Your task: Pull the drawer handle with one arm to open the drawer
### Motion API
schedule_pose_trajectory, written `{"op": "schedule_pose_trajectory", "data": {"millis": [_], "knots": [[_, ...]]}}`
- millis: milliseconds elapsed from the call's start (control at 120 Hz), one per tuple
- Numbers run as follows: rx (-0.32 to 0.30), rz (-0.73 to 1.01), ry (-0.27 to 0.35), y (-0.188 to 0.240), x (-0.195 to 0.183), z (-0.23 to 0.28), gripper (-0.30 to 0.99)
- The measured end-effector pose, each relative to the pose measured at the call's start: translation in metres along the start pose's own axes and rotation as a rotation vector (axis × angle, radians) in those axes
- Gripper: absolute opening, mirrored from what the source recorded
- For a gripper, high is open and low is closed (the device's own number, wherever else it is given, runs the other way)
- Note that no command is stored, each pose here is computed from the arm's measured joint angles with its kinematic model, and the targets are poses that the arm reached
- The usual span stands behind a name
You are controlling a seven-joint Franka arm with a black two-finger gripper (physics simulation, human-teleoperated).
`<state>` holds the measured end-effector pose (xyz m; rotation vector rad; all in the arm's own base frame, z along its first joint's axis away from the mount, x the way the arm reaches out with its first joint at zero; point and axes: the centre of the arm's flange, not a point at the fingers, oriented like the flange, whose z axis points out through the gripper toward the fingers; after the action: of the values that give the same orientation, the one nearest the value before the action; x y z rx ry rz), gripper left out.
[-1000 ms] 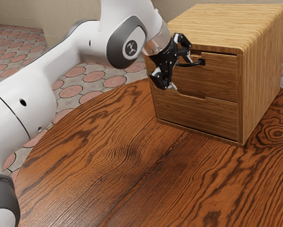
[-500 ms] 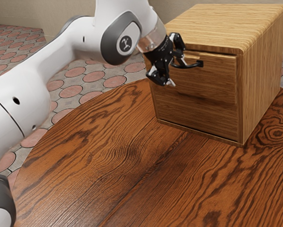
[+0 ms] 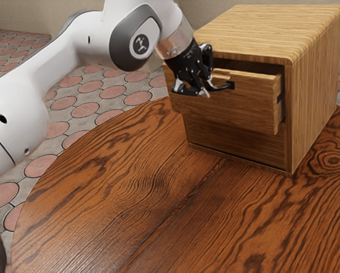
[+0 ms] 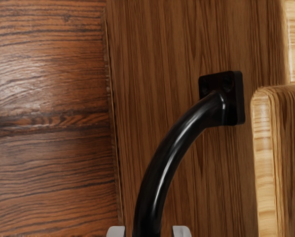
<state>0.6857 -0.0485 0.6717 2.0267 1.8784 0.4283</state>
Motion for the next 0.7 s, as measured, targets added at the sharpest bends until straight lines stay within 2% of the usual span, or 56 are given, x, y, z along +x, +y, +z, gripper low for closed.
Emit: {"op": "schedule_pose_trajectory", "data": {"millis": [217, 700], "knots": [[0.033, -0.002, -0.006, -0.013, -0.001, -0.01, -0.05], [0.094, -0.006, -0.02, -0.053, -0.002, -0.034, -0.08]]}}
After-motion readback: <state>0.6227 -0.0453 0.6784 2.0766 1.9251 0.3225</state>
